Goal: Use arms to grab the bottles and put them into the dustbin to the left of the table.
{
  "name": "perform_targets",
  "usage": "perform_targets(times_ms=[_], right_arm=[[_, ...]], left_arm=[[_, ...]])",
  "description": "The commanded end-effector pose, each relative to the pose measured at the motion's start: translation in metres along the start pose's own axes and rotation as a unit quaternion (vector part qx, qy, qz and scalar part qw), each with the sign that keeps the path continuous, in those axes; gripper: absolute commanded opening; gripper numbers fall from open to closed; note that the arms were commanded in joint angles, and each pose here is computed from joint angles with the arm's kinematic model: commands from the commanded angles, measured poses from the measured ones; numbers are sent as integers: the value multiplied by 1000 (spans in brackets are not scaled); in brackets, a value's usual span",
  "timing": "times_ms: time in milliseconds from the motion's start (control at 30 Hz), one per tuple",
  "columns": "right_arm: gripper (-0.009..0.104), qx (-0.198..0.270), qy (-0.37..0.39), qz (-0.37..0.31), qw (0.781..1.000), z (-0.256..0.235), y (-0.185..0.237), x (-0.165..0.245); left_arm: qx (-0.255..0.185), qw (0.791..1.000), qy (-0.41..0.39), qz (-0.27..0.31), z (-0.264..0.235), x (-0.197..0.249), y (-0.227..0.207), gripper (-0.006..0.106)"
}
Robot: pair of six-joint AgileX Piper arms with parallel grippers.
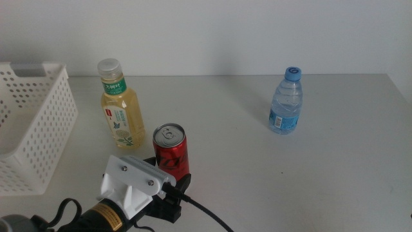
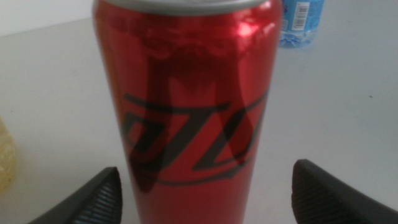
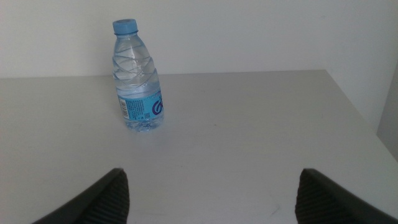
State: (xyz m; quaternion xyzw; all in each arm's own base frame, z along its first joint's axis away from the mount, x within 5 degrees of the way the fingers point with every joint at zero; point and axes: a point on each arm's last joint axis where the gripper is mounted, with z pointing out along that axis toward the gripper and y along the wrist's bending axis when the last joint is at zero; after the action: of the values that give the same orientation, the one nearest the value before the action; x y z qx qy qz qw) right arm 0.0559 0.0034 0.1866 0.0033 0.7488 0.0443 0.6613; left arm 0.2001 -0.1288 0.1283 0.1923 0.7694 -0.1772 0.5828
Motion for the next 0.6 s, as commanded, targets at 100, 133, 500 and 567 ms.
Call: perform_targets(times_ms=[100,133,500,567], right_arm=[[94,-1,-56,-8,998,-3,0,-12],[94,-1,-56,-8,998,-3,0,-12],[94,-1,-56,-8,998,-3,0,-12],[94,-1,-56,-8,998,-3,0,-12]], left_arm=[[-3,994,-110,-16,15,-27,-1,93],[-4,994,-111,-18,18,-28,-1,93],[-12,992,-123,-24,37,-32,-1,85],[-17,992,-123,-15,37,-32,0,75]])
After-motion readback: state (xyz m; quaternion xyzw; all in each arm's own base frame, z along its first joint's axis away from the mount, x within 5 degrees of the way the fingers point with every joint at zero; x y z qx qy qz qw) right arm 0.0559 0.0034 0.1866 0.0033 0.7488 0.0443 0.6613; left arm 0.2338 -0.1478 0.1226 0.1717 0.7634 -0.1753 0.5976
